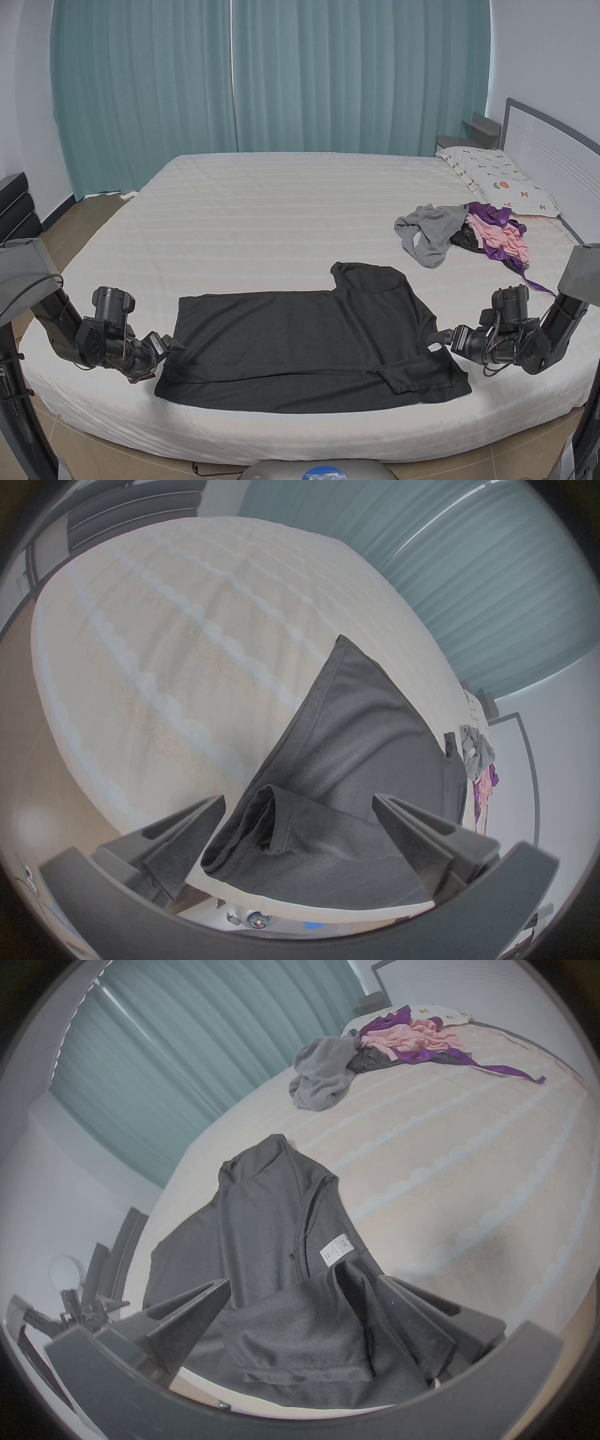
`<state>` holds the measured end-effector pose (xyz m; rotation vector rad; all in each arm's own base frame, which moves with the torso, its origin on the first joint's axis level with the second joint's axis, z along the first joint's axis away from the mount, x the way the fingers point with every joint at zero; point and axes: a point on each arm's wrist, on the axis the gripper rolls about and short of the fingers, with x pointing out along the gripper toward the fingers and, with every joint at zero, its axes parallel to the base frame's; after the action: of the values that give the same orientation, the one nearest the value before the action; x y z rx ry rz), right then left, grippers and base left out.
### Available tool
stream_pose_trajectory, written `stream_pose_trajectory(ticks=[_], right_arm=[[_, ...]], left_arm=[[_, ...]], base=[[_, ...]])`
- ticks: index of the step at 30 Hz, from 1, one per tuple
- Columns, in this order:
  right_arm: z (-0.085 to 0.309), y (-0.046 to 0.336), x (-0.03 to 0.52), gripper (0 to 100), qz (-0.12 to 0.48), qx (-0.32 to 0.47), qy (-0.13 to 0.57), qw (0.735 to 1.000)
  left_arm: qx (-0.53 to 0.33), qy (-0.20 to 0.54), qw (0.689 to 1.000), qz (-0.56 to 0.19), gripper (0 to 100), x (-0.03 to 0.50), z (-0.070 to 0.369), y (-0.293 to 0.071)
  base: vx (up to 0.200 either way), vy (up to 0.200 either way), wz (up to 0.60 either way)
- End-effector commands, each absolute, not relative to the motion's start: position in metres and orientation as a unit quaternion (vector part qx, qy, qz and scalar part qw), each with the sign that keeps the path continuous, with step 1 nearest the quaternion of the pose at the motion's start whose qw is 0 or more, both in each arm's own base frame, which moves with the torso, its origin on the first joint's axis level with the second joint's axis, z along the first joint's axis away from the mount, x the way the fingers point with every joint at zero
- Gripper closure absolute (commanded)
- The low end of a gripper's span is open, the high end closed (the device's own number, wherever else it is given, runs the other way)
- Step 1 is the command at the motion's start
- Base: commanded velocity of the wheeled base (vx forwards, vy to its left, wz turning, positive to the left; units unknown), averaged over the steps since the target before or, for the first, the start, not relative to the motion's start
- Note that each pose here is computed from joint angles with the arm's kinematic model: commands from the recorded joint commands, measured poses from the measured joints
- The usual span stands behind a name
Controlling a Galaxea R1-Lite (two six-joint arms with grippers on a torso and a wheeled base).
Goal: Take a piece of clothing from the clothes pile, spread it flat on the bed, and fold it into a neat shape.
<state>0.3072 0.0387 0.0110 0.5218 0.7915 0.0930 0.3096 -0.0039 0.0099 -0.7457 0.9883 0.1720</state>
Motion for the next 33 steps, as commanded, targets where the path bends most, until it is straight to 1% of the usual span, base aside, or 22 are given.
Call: stream_pose_trajectory(ticks=[1, 7, 12, 21, 30, 33], right_arm=[[0.017, 0.035, 0.298, 0, 0.037, 0.271, 0.372, 0.887], [0.011, 0.028, 0.284, 0, 0.019, 0.309, 0.37, 0.876], [0.011, 0.023, 0.278, 0, 0.032, 0.334, 0.354, 0.873], [0.01, 0.024, 0.277, 0, 0.032, 0.34, 0.355, 0.87], [0.01, 0.026, 0.276, 0, 0.034, 0.338, 0.357, 0.87], [0.01, 0.027, 0.276, 0, 0.035, 0.338, 0.359, 0.869]], left_arm=[[-0.357, 0.45, 0.814, 0.081, 0, 0.305, 0.019, -0.001], [-0.369, 0.444, 0.813, 0.072, 0, 0.294, 0.031, 0.001], [-0.395, 0.44, 0.802, 0.08, 0, 0.294, 0.033, -0.001], [-0.397, 0.441, 0.801, 0.081, 0, 0.294, 0.032, -0.001], [-0.402, 0.433, 0.802, 0.083, 0, 0.296, 0.036, 0.001], [-0.404, 0.427, 0.804, 0.084, 0, 0.296, 0.039, 0.003]], base=[[0.0, 0.0, 0.0], [0.0, 0.0, 0.0], [0.0, 0.0, 0.0], [0.0, -0.2, 0.0], [0.0, 0.0, 0.0], [0.2, 0.0, 0.0]])
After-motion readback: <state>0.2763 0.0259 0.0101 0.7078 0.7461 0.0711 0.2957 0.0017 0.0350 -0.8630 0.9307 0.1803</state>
